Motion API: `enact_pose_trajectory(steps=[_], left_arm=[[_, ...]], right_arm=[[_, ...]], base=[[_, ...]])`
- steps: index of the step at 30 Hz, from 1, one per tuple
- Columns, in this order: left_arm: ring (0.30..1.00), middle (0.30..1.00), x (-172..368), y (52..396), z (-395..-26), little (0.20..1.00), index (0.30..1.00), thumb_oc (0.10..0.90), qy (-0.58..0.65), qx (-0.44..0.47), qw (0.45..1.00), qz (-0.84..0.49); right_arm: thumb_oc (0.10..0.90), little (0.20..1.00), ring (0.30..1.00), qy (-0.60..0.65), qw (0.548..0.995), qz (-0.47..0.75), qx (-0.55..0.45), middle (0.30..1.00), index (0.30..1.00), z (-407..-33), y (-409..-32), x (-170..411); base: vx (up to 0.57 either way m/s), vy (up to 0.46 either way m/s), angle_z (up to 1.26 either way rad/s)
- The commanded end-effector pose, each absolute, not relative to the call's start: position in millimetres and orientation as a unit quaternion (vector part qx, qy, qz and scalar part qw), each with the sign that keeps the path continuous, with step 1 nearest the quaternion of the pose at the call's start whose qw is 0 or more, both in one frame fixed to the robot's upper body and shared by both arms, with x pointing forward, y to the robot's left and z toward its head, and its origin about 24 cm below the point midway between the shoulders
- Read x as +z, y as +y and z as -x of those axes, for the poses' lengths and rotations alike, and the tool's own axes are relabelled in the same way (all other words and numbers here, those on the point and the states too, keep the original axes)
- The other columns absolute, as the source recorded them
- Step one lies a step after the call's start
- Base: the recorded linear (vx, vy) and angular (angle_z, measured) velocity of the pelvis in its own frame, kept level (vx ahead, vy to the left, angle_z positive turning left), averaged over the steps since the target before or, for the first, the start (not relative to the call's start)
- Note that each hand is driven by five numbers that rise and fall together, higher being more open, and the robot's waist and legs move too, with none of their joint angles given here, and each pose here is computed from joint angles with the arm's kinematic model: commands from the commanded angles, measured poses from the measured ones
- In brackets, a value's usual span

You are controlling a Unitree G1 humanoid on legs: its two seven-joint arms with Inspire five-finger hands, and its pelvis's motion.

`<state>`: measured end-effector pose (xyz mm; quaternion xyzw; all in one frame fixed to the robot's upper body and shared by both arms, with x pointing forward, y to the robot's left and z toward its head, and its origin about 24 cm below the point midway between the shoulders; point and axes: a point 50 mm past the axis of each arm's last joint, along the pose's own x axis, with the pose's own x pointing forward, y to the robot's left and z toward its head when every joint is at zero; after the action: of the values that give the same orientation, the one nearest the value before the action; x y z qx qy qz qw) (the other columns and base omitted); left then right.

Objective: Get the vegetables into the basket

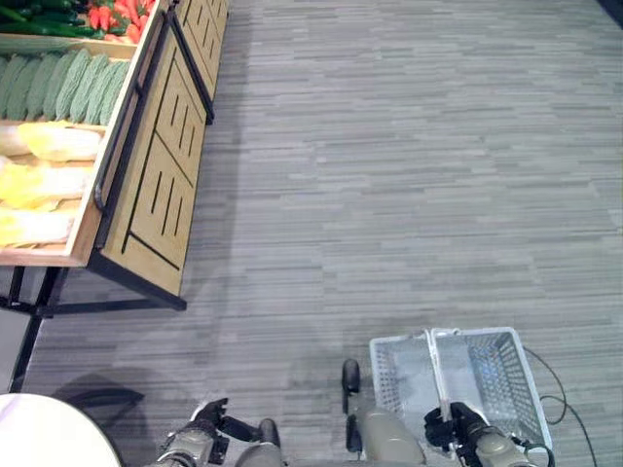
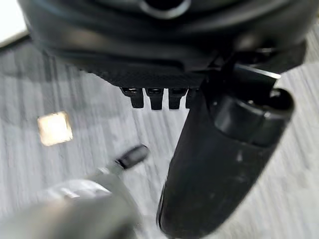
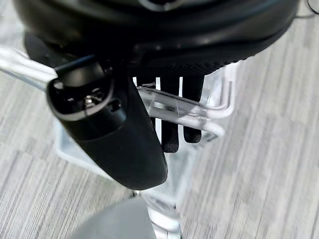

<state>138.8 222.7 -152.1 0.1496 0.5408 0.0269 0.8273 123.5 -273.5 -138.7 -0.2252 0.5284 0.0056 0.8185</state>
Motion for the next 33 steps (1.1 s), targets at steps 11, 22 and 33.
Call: enact_pose_trajectory(steps=[11,22,33], left_arm=[[1.0,1.0,-147,247,-138,1.0,1.0,0.9,0.547,0.072,0.819,-0.16],[1.0,1.0,-147,258,-127,1.0,1.0,0.9,0.556,0.091,0.811,-0.16],[1.0,1.0,-137,273,-139,1.0,1.0,0.9,0.533,0.091,0.82,-0.186]], right_arm=[[0.4,0.3,0.3,0.537,0.807,0.241,0.038,0.3,0.3,-115,-274,-141],[0.4,0.3,0.3,0.544,0.798,0.255,0.047,0.3,0.3,-113,-270,-144],[0.4,0.3,0.3,0.506,0.825,0.245,0.055,0.3,0.3,-141,-254,-139]], base=[[0.17,-0.159,0.22],[0.29,0.192,-0.42],[0.11,0.181,-0.28]])
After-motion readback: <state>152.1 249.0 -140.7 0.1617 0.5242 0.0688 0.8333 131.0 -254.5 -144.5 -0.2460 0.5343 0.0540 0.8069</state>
